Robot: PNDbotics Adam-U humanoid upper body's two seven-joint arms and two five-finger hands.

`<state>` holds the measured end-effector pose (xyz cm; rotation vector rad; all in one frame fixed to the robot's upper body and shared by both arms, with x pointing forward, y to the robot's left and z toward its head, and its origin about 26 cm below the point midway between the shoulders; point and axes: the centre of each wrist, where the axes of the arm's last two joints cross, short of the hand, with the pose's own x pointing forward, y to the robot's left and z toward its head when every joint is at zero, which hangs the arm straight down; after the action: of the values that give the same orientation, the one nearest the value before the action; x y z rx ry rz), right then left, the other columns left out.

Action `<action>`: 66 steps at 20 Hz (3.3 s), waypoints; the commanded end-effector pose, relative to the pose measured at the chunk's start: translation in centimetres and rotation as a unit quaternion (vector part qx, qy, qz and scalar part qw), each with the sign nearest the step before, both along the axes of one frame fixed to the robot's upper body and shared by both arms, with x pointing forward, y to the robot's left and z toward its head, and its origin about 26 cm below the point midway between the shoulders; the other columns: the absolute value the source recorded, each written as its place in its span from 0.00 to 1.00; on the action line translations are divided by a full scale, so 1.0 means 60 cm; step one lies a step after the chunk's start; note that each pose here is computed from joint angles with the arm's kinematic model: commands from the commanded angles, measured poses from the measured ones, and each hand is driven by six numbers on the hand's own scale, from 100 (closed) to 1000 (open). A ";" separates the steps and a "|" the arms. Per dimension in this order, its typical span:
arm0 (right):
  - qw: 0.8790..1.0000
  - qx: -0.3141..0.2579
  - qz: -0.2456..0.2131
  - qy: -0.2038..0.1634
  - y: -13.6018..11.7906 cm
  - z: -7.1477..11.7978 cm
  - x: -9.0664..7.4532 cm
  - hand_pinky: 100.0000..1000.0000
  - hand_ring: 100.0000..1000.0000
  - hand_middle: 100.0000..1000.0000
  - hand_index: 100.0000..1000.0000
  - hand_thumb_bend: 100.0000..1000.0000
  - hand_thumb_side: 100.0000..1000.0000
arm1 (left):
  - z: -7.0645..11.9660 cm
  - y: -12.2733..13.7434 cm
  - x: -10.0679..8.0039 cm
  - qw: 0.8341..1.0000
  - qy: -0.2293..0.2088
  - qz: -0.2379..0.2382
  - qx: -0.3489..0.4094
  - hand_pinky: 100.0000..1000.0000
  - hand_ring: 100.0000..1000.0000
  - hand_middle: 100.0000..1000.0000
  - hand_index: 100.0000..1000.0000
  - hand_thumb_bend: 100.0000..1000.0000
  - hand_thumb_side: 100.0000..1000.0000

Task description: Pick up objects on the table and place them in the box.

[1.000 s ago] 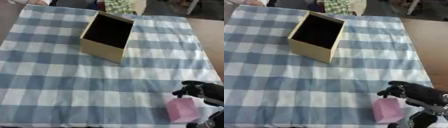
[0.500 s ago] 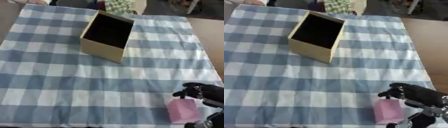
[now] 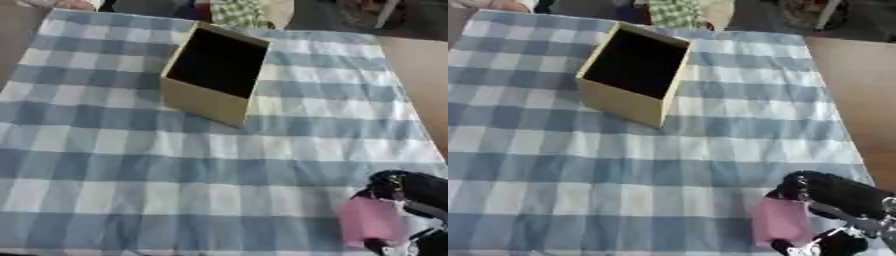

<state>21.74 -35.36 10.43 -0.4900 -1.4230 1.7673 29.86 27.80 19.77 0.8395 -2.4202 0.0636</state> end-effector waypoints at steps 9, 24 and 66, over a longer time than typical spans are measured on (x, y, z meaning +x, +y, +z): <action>0.999 0.039 0.016 0.001 0.000 0.017 0.005 0.83 0.48 0.36 0.61 0.00 0.39 | 0.012 -0.002 -0.003 1.000 -0.011 -0.007 0.005 0.41 0.55 0.52 0.67 0.13 0.87; 0.995 0.015 0.057 -0.085 -0.016 0.105 0.047 0.79 0.44 0.34 0.59 0.00 0.18 | 0.010 -0.002 -0.003 1.000 -0.008 -0.008 0.008 0.41 0.55 0.52 0.67 0.13 0.87; 0.970 0.032 0.133 -0.200 0.184 0.405 0.357 0.73 0.43 0.33 0.57 0.00 0.20 | 0.028 -0.029 0.005 0.998 -0.018 -0.053 -0.002 0.41 0.55 0.53 0.66 0.12 0.87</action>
<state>43.01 -24.09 33.67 -0.6381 -1.8818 1.9029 30.35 26.28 20.69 0.7269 -2.4608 0.0452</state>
